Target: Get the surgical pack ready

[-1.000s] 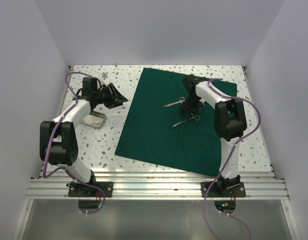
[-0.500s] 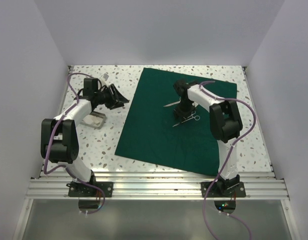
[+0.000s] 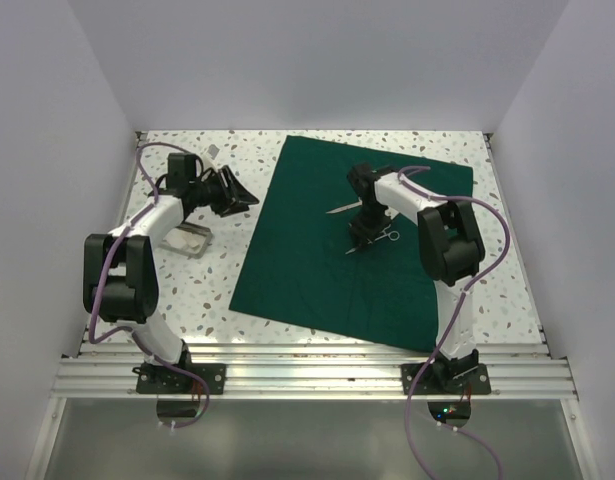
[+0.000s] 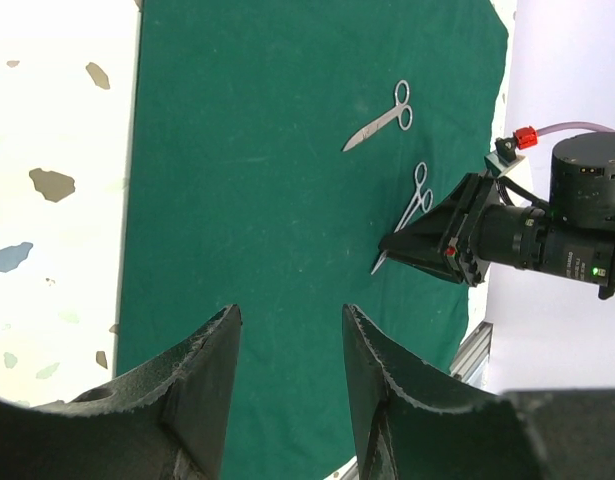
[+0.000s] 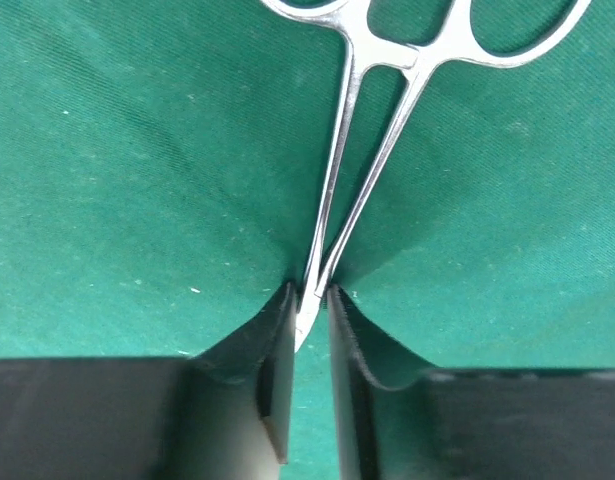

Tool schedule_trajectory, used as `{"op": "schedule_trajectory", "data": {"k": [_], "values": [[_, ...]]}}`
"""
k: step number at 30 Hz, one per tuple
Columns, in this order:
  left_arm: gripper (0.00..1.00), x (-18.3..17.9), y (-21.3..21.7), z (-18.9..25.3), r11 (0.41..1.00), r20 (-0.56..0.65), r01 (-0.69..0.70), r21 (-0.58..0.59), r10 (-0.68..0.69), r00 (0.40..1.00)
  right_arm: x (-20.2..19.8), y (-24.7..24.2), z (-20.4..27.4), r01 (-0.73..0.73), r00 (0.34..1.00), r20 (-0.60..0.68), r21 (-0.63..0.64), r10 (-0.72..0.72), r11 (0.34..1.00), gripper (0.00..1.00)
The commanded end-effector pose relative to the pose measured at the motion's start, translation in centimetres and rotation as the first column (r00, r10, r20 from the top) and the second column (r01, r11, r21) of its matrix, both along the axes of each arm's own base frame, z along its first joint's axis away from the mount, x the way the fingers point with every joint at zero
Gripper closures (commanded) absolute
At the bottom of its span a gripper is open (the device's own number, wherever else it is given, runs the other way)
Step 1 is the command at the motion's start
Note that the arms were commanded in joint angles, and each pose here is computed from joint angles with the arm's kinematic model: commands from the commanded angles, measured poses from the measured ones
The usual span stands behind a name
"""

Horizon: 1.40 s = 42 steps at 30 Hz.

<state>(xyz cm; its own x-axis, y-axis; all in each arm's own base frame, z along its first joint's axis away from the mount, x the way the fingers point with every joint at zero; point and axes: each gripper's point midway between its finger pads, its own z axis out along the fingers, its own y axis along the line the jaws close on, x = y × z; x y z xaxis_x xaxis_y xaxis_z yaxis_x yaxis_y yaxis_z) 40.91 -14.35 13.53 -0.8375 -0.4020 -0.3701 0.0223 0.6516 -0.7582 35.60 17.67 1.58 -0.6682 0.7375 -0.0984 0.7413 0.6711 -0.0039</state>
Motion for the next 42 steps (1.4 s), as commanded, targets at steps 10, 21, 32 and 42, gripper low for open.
{"op": "schedule_trajectory", "data": {"k": [10, 21, 32, 42], "values": [[0.51, 0.3, -0.4, 1.4, 0.999, 0.05, 0.04, -0.007, -0.039, 0.998, 0.2, -0.8, 2.4, -0.005, 0.997, 0.078, -0.057, 0.009, 0.998, 1.0], [0.47, -0.5, -2.0, 2.8, 0.993, 0.071, 0.095, -0.078, -0.089, 0.993, -0.3, -0.6, 8.0, -0.335, 0.91, 0.235, -0.061, 0.34, 0.94, 1.0], [0.38, -2.8, -6.7, 4.0, 0.946, 0.095, 0.208, -0.25, -0.189, 0.977, -2.8, 8.2, 12.8, -0.804, 0.505, 0.515, -0.011, 0.693, 0.595, 1.0], [0.4, -4.3, -10.1, 4.1, 0.923, 0.083, 0.263, -0.28, -0.25, 0.965, -4.4, 14.1, 15.8, -0.902, 0.334, 0.579, -0.034, 0.744, 0.431, 1.0]]}}
